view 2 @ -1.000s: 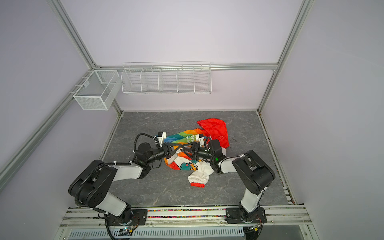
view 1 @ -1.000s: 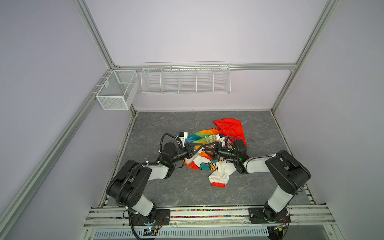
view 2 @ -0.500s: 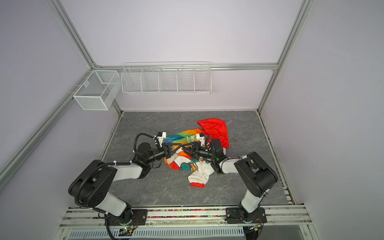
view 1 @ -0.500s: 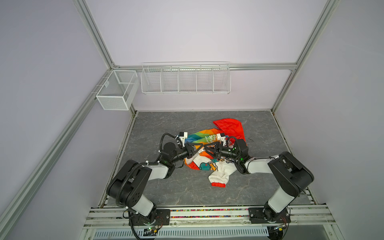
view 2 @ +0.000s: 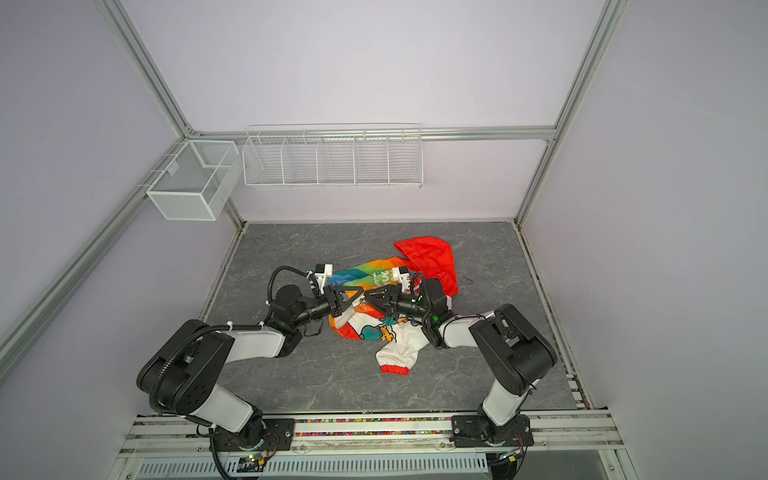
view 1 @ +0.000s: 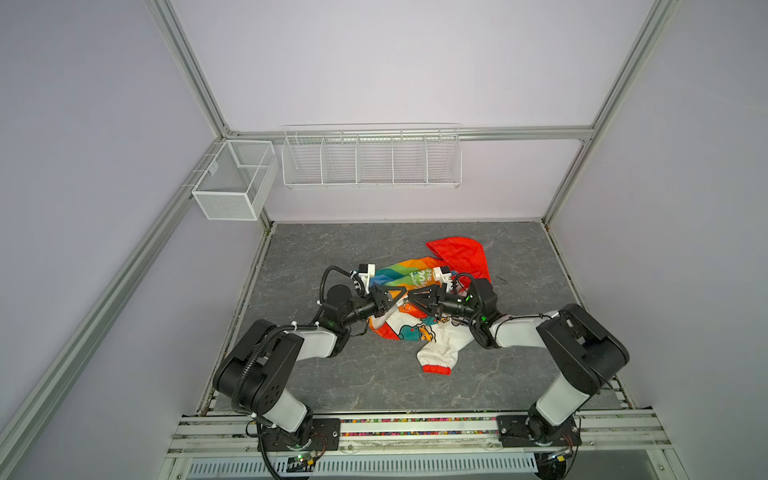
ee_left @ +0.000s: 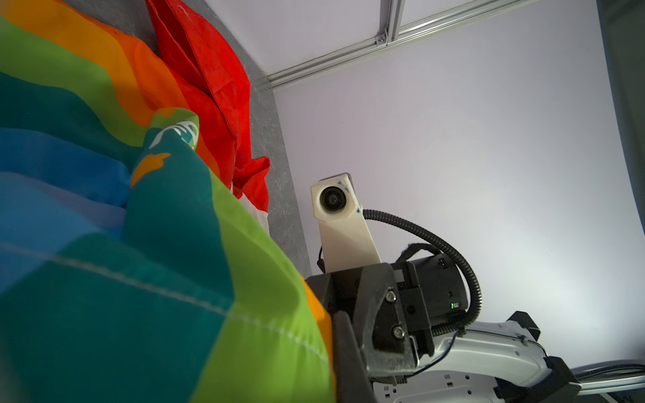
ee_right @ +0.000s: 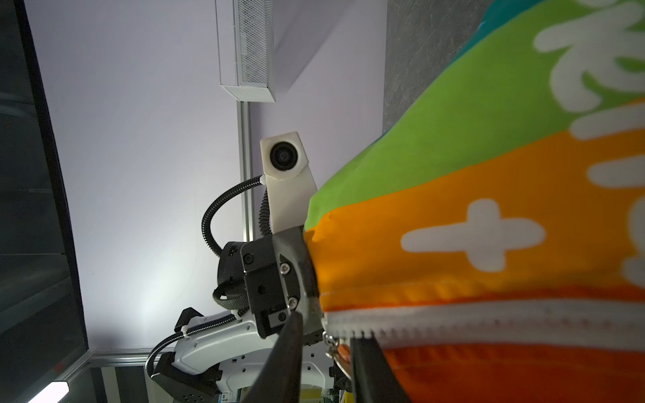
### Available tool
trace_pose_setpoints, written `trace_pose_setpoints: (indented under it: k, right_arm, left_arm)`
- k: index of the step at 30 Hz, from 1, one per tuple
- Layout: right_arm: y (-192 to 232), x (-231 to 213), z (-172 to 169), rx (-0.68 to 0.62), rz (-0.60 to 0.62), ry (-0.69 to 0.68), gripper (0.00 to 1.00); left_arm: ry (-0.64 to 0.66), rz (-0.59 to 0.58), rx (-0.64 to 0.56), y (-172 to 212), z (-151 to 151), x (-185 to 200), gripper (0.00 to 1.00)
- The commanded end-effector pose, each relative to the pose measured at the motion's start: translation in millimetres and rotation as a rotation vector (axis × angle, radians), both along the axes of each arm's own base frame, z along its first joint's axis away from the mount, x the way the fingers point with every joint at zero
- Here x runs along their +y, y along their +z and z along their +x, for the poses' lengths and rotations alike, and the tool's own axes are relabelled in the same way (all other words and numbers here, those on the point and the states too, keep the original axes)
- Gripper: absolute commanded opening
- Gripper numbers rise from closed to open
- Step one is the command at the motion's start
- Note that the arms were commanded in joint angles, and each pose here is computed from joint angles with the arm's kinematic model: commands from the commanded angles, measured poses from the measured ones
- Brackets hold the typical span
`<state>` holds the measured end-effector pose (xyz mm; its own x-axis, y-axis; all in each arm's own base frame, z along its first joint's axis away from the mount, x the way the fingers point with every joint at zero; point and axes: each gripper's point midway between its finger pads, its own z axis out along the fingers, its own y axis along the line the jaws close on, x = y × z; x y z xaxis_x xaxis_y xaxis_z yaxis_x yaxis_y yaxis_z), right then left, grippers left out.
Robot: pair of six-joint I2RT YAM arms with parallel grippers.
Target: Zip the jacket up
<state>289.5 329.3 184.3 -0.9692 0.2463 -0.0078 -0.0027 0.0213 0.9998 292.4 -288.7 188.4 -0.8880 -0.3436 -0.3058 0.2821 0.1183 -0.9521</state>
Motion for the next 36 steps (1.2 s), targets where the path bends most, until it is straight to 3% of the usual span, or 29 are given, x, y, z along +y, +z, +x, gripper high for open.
trace_pose_setpoints:
  k: [1, 10, 19, 23, 28, 36]
  right_arm:
    - [4, -3, -5, 0.013, 0.012, 0.002, 0.30]
    - [2, -6, -13, -0.032, -0.053, 0.007, 0.37]
    - [7, -15, -26, -0.096, -0.217, 0.023, 0.36]
    - [9, -21, -30, -0.121, -0.291, 0.025, 0.40]
    - [12, -22, -35, -0.135, -0.316, 0.031, 0.51]
    - [17, -12, -37, -0.151, -0.294, 0.050, 0.55]
  left_arm:
    - [-0.010, -0.029, -0.043, 14, 4, -4, 0.00]
    - [-0.011, -0.028, -0.043, 14, 4, -4, 0.00]
    - [-0.011, -0.030, -0.045, 15, 4, -4, 0.00]
    - [-0.011, -0.033, -0.047, 17, 5, -4, 0.00]
    - [-0.010, -0.035, -0.045, 17, 6, -4, 0.00]
    - [-0.010, -0.035, -0.041, 18, 5, -4, 0.00]
